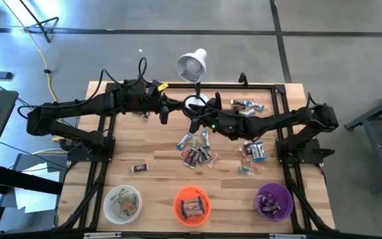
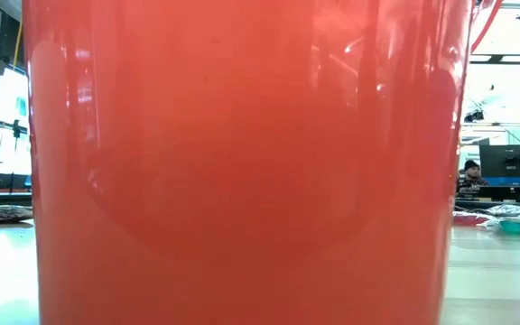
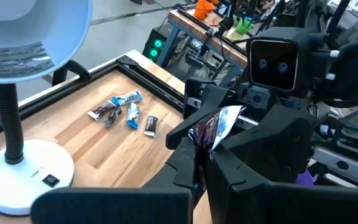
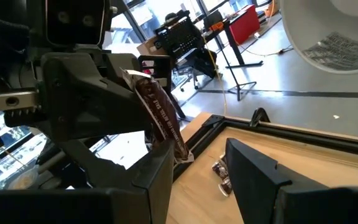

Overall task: Organize candy in baskets
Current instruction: Put the brown chocolate bar into the purple bucket

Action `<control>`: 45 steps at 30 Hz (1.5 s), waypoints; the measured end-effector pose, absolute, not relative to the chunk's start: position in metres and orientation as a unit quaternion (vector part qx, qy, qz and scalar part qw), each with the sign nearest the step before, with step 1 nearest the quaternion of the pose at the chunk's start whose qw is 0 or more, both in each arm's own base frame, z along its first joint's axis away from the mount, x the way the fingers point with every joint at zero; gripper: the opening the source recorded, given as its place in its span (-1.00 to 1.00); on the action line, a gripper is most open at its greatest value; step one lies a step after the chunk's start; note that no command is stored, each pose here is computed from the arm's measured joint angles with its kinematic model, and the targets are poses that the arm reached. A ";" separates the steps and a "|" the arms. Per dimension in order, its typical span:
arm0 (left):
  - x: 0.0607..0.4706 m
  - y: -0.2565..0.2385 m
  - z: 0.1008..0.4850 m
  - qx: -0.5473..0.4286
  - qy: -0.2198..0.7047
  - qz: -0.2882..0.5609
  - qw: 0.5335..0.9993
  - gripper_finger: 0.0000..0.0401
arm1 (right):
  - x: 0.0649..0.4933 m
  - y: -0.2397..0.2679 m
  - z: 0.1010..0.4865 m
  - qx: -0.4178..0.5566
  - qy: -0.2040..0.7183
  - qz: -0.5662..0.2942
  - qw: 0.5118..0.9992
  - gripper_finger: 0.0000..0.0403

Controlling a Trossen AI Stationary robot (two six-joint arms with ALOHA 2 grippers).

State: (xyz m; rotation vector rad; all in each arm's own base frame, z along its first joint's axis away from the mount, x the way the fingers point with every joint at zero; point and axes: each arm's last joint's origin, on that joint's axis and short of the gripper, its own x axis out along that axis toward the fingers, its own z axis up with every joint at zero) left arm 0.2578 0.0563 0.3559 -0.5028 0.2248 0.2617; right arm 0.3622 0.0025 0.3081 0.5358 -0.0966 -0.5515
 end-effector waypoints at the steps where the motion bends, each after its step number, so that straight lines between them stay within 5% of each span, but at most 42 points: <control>1: 0.258 0.056 0.356 -0.247 0.110 0.128 0.954 -1.00 | 0.362 0.002 0.308 0.262 -0.048 -0.269 0.926 -0.28; 45: 0.262 0.058 0.365 -0.279 0.055 0.107 0.953 -1.00 | 0.363 -0.002 0.319 0.265 -0.089 -0.237 0.930 -0.28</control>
